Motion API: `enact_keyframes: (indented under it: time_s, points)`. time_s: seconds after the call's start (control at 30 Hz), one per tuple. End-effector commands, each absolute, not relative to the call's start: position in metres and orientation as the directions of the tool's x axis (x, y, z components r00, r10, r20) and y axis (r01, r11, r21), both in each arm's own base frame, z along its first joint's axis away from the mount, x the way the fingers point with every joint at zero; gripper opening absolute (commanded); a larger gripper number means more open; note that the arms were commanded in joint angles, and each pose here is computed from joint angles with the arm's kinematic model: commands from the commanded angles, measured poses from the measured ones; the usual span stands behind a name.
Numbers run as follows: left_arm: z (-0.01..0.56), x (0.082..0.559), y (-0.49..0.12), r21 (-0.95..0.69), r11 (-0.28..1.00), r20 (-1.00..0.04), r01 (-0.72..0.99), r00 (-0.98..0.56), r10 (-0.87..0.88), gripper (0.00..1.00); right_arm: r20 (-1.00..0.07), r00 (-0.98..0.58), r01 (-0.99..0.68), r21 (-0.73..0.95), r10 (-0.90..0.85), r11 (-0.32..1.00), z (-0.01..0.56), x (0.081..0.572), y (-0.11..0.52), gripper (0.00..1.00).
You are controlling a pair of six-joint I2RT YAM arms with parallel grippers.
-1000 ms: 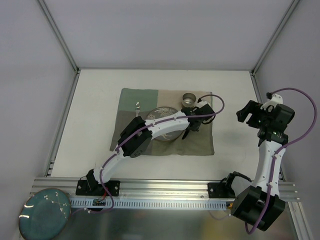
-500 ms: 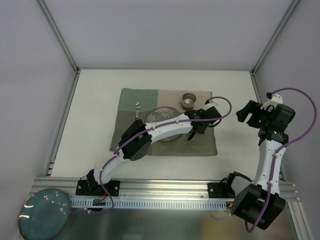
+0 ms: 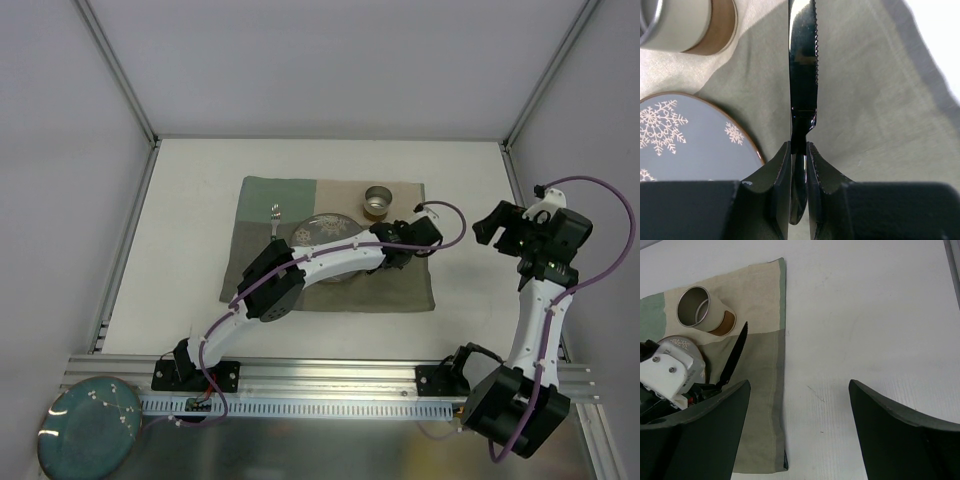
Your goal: Set the dinner table for one person
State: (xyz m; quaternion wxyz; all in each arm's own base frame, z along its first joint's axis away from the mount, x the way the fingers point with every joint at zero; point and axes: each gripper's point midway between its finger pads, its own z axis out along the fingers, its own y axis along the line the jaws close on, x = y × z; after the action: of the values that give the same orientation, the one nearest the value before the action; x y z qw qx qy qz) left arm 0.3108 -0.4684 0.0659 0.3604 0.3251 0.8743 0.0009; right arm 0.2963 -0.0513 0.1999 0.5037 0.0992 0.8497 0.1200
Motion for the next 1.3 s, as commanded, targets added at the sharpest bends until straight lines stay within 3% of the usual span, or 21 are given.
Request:
enact_keyframes:
  time_s: [0.0, 0.23, 0.4, 0.77, 0.97, 1.27]
  points:
    - [0.110, 0.317, -0.461, 0.310, 0.765, -0.669, 0.564, -0.442, 0.597, 0.00, -0.856, -0.450, -0.010, 0.290, 0.255, 0.957, 0.204, 0.302, -0.050, 0.84]
    - [0.124, 0.319, -0.457, 0.321, 0.771, -0.686, 0.550, -0.425, 0.590, 0.00, -0.779, -0.534, -0.163, 0.477, 0.329, 0.864, 0.194, 0.312, -0.022, 0.84]
    - [0.148, 0.323, -0.452, 0.339, 0.777, -0.717, 0.531, -0.389, 0.579, 0.00, -0.673, -0.590, -0.284, 0.691, 0.446, 0.665, 0.201, 0.323, -0.008, 0.85]
    - [0.197, 0.332, -0.459, 0.332, 0.791, -0.786, 0.514, -0.312, 0.533, 0.00, -0.406, -0.706, -0.161, 0.890, 0.581, 0.426, 0.155, 0.359, -0.019, 0.84]
    - [0.223, 0.334, -0.462, 0.283, 0.805, -0.824, 0.522, -0.298, 0.482, 0.00, -0.385, -0.687, -0.122, 0.897, 0.616, 0.425, 0.131, 0.383, -0.023, 0.83]
    - [0.233, 0.330, -0.464, 0.248, 0.808, -0.838, 0.534, -0.300, 0.456, 0.00, -0.428, -0.669, -0.210, 0.893, 0.607, 0.398, 0.132, 0.419, 0.002, 0.81]
